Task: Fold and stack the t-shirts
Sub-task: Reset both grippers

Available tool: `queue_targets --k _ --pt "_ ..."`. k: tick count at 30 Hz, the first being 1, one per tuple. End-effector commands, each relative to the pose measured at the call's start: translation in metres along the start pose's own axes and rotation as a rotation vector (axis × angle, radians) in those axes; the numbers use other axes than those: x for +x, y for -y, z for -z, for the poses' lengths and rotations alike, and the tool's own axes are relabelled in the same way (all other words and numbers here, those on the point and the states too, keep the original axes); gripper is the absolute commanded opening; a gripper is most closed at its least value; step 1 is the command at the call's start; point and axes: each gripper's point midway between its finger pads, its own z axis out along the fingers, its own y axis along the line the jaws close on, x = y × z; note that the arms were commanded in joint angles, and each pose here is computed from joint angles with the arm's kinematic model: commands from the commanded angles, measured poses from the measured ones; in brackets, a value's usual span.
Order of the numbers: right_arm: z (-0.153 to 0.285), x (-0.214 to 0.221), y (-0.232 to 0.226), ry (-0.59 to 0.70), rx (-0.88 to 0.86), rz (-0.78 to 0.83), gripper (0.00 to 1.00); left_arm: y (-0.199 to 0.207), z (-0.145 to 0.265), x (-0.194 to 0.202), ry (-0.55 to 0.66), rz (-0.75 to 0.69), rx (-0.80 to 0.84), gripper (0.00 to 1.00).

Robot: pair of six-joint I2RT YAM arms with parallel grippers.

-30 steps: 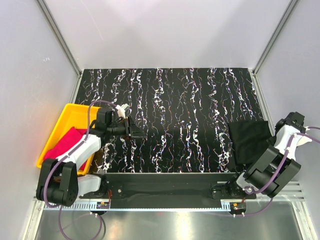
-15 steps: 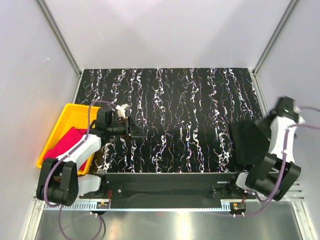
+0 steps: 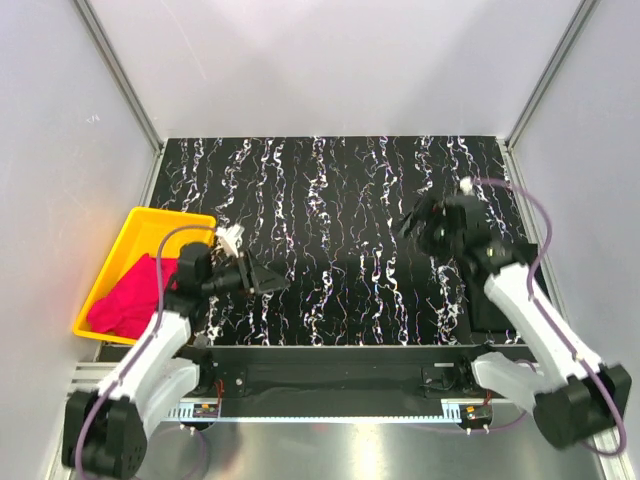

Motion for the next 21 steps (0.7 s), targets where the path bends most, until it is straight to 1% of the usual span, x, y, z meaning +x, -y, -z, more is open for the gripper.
queue_targets --k 1,2,3,4,5,6,7,8,9,10,11,13,14,15,16,17,18,19,20,21 --pt "0.019 0.02 -0.05 0.019 -0.375 -0.119 1.0 0.014 0.009 0.002 0.095 -0.014 0.066 0.49" --pt "0.009 0.049 -0.03 -0.042 -0.365 -0.198 1.0 0.018 0.009 0.004 0.099 -0.024 0.094 0.5" --pt "0.011 0.055 -0.026 -0.041 -0.391 -0.233 1.0 0.01 0.008 0.015 0.082 0.01 0.096 0.5" --pt "0.025 0.055 -0.029 -0.011 -0.455 -0.261 1.0 0.011 0.009 0.019 0.079 0.043 0.11 0.51" --pt "0.019 0.073 -0.014 -0.055 -0.431 -0.327 1.0 0.019 0.013 0.019 0.104 0.01 0.146 0.53" --pt "0.027 0.075 -0.013 -0.052 -0.457 -0.35 1.0 0.016 0.013 0.027 0.1 0.056 0.161 0.55" --pt "0.026 0.086 -0.004 -0.085 -0.422 -0.391 1.0 0.017 0.014 0.029 0.113 0.06 0.177 0.58" --pt "0.026 0.092 0.003 -0.096 -0.404 -0.401 1.0 0.026 0.019 0.028 0.147 0.024 0.221 0.98" --pt "0.034 0.093 0.003 -0.09 -0.428 -0.397 1.0 0.021 0.019 0.034 0.148 0.071 0.228 0.99" --pt "0.038 0.097 0.004 -0.096 -0.442 -0.388 1.0 0.023 0.021 0.034 0.163 0.07 0.243 0.99" --pt "0.038 0.105 0.008 -0.118 -0.45 -0.392 1.0 0.031 0.026 0.034 0.183 0.037 0.28 0.99" --pt "0.049 0.106 0.006 -0.099 -0.515 -0.411 1.0 0.037 0.03 0.037 0.19 0.04 0.315 0.99" --pt "0.048 0.114 0.009 -0.126 -0.533 -0.45 1.0 0.041 0.032 0.039 0.19 0.032 0.337 0.99" --pt "0.06 0.111 0.004 -0.105 -0.608 -0.461 1.0 0.045 0.036 0.042 0.206 0.001 0.374 0.99" --pt "0.064 0.112 0.003 -0.1 -0.64 -0.481 1.0 0.05 0.039 0.044 0.207 0.026 0.401 0.99" --pt "0.061 0.118 0.008 -0.121 -0.647 -0.539 0.99 0.058 0.044 0.044 0.223 0.001 0.448 0.99" --pt "0.077 0.113 0.004 -0.085 -0.735 -0.545 1.0 0.062 0.05 0.047 0.236 0.045 0.502 0.99" --pt "0.075 0.116 0.004 -0.112 -0.737 -0.589 1.0 0.066 0.054 0.047 0.25 0.046 0.544 0.99" --pt "0.081 0.126 -0.002 -0.182 -0.765 -0.548 1.0 0.071 0.058 0.048 0.262 0.032 0.573 0.99" --pt "0.082 0.131 -0.006 -0.22 -0.785 -0.527 1.0 0.083 0.067 0.049 0.271 0.025 0.622 0.99"
